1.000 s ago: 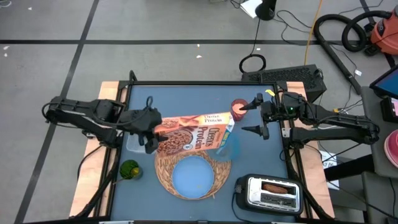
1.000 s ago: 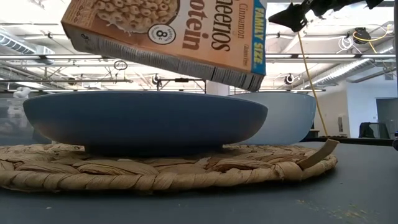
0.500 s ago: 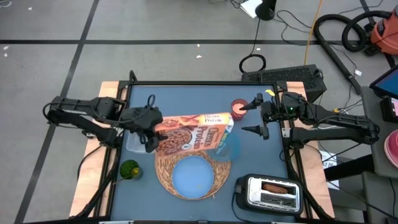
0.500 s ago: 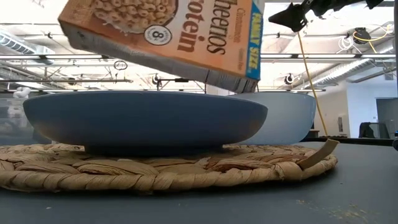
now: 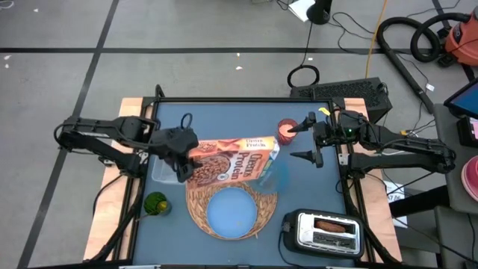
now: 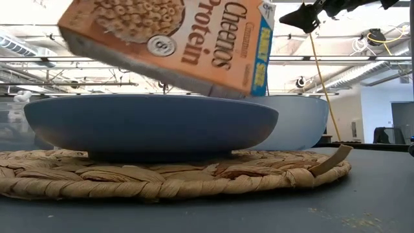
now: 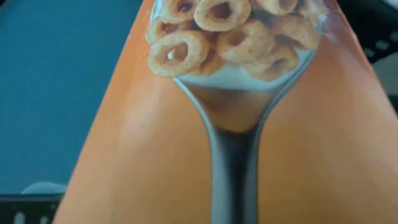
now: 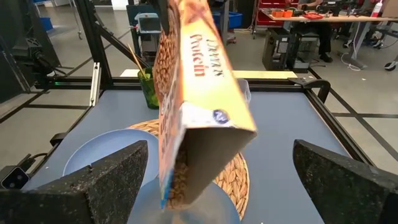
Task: Arrange a breakfast setting
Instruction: Pour the cereal into the blue bowl
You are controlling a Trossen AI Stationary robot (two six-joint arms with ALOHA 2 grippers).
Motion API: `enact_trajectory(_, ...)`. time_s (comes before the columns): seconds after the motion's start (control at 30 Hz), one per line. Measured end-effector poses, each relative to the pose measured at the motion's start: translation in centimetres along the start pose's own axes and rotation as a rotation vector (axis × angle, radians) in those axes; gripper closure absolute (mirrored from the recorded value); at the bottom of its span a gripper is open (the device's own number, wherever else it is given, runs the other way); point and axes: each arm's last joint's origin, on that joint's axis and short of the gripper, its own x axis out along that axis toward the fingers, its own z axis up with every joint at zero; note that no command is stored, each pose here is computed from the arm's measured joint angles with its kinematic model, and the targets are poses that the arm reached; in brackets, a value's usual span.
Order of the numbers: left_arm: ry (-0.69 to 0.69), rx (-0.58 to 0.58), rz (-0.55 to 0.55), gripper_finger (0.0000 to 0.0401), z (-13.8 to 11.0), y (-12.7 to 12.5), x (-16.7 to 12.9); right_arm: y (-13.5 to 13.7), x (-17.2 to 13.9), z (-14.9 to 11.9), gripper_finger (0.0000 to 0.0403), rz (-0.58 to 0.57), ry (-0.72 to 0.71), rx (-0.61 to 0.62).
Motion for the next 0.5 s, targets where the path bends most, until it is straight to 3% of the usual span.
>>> enact_trajectory(0.5, -0.004, 0.014, -0.003, 0.0156, 0.18, 0.27, -0.05, 0.0, -0.01, 0.0, 0.0012, 0.0, 0.0, 0.0)
